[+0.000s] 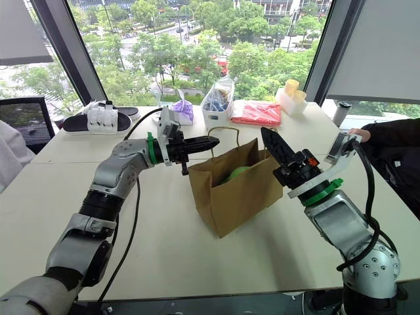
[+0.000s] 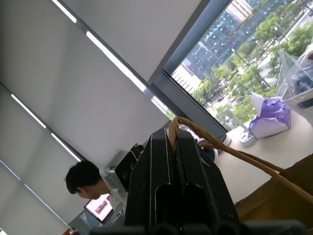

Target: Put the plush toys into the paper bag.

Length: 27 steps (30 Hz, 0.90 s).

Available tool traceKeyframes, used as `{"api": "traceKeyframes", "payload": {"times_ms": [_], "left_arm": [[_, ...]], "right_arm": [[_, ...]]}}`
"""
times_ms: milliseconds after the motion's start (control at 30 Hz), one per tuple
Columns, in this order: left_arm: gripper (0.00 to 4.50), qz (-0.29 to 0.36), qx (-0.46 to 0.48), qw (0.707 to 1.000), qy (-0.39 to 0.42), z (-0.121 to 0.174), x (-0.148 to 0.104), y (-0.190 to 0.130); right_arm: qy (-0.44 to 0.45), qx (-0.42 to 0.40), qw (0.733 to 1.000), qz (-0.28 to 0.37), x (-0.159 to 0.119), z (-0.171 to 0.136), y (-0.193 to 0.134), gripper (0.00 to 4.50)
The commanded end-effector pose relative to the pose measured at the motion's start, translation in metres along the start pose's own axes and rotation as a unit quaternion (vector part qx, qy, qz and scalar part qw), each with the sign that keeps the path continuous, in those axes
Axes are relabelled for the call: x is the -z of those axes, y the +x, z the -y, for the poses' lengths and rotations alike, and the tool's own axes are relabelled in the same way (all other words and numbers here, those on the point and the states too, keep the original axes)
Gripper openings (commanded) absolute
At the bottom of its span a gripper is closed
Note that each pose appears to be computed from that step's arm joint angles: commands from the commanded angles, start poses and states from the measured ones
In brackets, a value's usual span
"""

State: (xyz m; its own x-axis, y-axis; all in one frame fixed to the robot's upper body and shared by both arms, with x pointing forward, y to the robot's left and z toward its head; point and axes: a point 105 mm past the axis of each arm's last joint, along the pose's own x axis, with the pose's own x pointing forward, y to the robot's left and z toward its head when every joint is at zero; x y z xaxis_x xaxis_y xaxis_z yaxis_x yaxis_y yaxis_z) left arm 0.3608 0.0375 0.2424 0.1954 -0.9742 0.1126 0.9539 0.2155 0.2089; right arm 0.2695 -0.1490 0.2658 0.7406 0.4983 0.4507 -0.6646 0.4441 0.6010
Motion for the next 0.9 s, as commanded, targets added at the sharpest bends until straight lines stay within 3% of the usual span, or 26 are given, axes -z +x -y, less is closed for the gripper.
{"api": "traceKeyframes", "payload": {"times_ms": [33, 200, 233, 333, 533, 600, 733, 900], "left_arm": [[0.0, 0.029, 0.023, 0.999, 0.017, 0.007, -0.021, 0.004], [0.0, 0.024, 0.026, 0.999, 0.006, 0.013, -0.016, 0.005], [0.0, 0.023, 0.022, 0.999, 0.004, 0.013, -0.015, 0.006], [0.0, 0.022, 0.011, 1.0, -0.01, 0.012, -0.011, 0.007], [0.0, 0.026, -0.005, 0.999, -0.038, 0.009, -0.011, -0.002], [0.0, 0.031, -0.012, 0.998, -0.046, 0.006, -0.012, -0.007], [1.26, 0.033, -0.006, 0.998, -0.05, 0.007, -0.016, -0.011], [3.85, 0.032, 0.012, 0.998, -0.054, 0.012, -0.02, -0.017]], "right_arm": [[-0.003, 0.009, 1.0, 0.011, -0.002, 0.007, -0.006, 0.05], [-0.002, 0.037, 0.999, 0.004, 0.004, 0.02, -0.016, 0.05], [-0.003, 0.042, 0.999, 0.003, 0.004, 0.022, -0.018, 0.3], [-0.007, 0.052, 0.999, 0.014, 0.002, 0.026, -0.024, 1.31], [-0.019, 0.056, 0.998, 0.016, -0.003, 0.025, -0.031, 4.39], [-0.019, 0.049, 0.999, 0.011, -0.002, 0.022, -0.032, 4.46], [-0.024, 0.04, 0.999, -0.001, -0.002, 0.017, -0.035, 4.5], [-0.033, 0.041, 0.999, -0.013, -0.002, 0.016, -0.039, 4.5]]}}
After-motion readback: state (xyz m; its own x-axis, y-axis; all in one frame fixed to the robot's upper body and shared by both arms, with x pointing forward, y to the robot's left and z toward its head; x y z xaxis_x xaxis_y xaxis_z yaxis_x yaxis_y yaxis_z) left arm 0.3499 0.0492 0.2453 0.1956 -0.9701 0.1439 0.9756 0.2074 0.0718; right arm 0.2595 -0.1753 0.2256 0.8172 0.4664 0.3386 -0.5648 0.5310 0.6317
